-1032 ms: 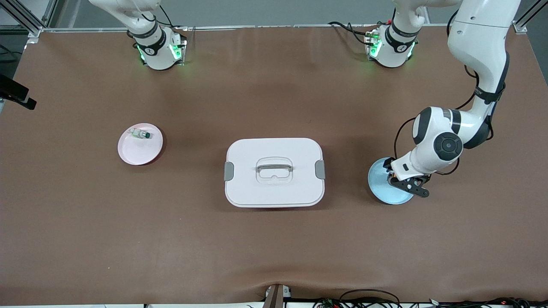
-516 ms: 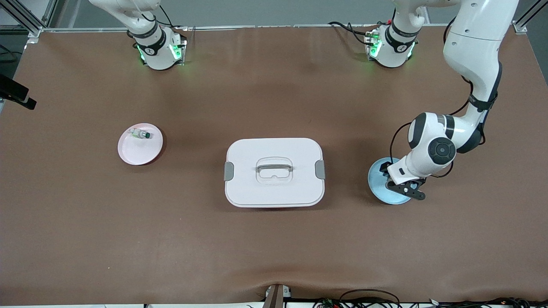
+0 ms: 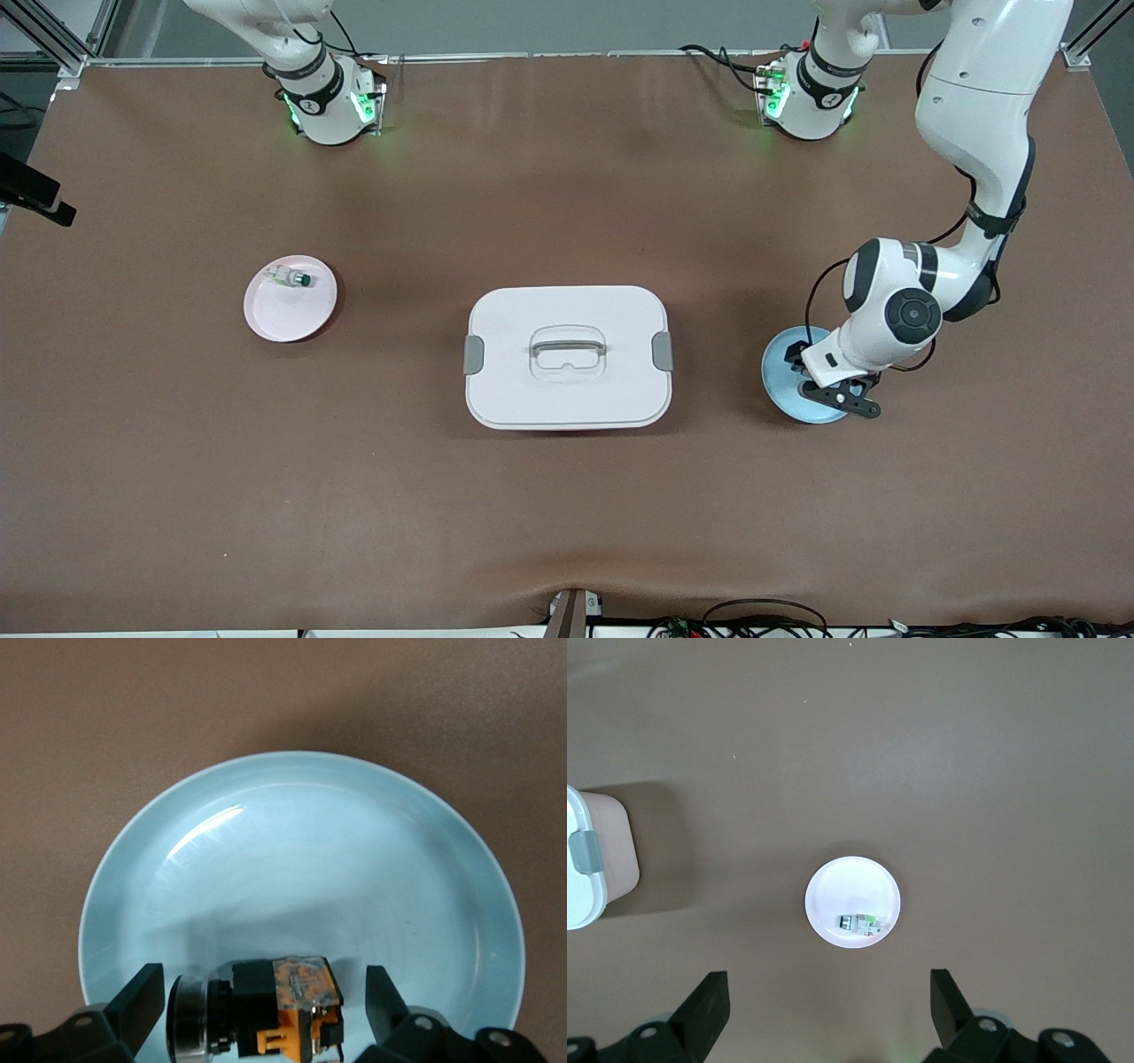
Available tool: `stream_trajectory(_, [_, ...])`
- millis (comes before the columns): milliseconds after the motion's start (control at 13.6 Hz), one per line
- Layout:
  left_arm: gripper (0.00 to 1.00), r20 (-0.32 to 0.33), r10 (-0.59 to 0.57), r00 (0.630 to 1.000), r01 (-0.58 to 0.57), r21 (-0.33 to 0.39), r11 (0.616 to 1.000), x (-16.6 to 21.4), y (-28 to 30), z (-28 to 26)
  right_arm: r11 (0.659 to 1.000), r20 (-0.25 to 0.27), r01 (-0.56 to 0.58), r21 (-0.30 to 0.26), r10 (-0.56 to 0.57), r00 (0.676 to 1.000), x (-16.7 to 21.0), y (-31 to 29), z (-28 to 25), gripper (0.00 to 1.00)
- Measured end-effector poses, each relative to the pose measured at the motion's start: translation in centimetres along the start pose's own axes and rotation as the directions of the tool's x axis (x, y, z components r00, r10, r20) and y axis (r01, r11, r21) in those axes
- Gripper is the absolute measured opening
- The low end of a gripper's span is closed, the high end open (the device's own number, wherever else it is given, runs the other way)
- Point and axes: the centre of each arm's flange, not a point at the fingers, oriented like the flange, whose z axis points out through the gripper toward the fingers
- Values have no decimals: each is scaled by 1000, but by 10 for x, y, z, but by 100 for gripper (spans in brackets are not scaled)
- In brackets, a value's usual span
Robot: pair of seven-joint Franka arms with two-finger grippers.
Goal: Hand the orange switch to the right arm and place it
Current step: 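Close the left gripper on the orange switch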
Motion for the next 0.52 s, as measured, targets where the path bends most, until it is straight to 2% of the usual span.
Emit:
stream_trajectory(147, [96,-4,-20,1000,20,0,1000,0,0,0,1000,1,0,0,0,1000,0,0,0,100])
stream_trajectory(221, [89,-5,-24,1000,24,0,1000,1,0,0,1000,2,0,0,0,1000,0,0,0,100])
stream_trajectory(295, [77,-6,-28,1000,28,0,1000,1,0,0,1000,3,0,0,0,1000,0,0,0,100])
stream_trajectory(368, [73,-6,-38,999,38,0,999,1,0,0,1000,3,0,0,0,1000,0,0,0,100])
stream_trajectory(516, [73,-8,-96,995,96,0,995,1,0,0,1000,4,-3,0,3,1000,0,1,0,100])
